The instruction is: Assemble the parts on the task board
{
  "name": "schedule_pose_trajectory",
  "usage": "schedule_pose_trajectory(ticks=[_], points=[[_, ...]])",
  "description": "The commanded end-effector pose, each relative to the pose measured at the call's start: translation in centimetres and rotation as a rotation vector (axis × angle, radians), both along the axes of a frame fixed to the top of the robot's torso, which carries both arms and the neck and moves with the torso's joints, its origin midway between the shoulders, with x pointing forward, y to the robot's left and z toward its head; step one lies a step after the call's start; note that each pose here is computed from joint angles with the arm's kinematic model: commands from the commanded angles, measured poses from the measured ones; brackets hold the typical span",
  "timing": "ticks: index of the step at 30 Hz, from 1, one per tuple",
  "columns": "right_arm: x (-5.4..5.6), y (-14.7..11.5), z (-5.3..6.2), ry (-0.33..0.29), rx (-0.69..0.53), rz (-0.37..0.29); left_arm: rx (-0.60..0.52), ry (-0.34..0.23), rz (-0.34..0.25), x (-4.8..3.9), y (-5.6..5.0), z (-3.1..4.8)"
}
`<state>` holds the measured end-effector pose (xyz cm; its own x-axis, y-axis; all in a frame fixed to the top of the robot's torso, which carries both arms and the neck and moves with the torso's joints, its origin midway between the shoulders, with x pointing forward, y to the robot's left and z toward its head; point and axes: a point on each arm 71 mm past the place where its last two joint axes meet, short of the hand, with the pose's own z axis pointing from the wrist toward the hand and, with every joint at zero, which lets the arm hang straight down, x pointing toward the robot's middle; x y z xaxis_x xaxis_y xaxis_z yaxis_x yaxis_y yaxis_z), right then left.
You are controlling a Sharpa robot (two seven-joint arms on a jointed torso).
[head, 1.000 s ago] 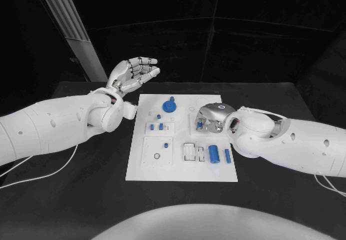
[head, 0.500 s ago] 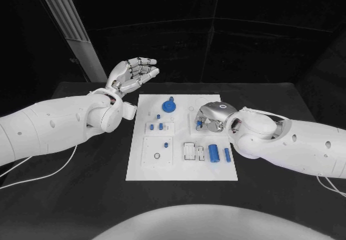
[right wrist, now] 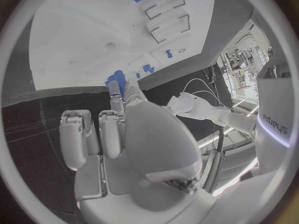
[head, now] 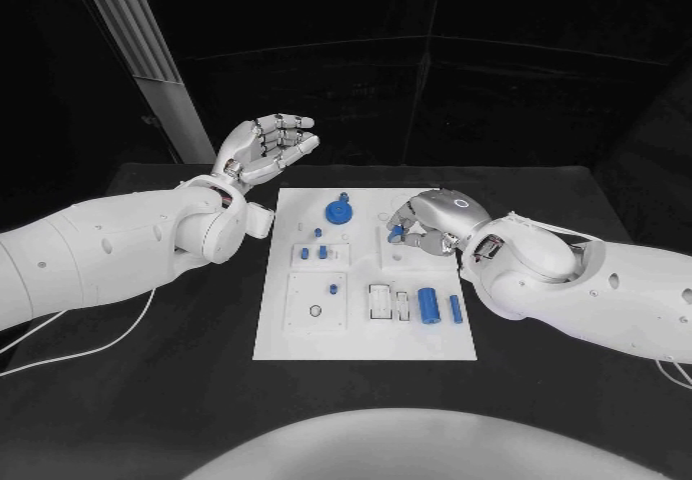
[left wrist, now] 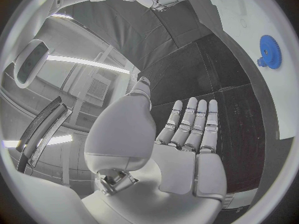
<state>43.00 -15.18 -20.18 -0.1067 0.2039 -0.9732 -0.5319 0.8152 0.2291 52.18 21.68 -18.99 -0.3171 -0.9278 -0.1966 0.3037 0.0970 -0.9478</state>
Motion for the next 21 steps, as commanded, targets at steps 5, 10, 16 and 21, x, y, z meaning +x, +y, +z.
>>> schedule_pose_trajectory(ticks=[5, 10, 16, 21], points=[[-1.2, 1.9, 1.5, -0.069, 0.125, 0.121, -0.071, -0.183, -0.052, -0.49, -0.4, 1.31], [-1.9, 4.3, 1.6, -0.032, 0.154, 0.204, -0.071, -0.183, -0.053, -0.4, -0.6, 1.28], [-2.5, 7.3, 1.5, -0.001, 0.153, 0.304, -0.071, -0.183, -0.056, -0.35, -0.7, 1.27], [-2.7, 9.2, 1.2, 0.016, 0.124, 0.387, -0.072, -0.183, -0.056, -0.34, -0.8, 1.26]])
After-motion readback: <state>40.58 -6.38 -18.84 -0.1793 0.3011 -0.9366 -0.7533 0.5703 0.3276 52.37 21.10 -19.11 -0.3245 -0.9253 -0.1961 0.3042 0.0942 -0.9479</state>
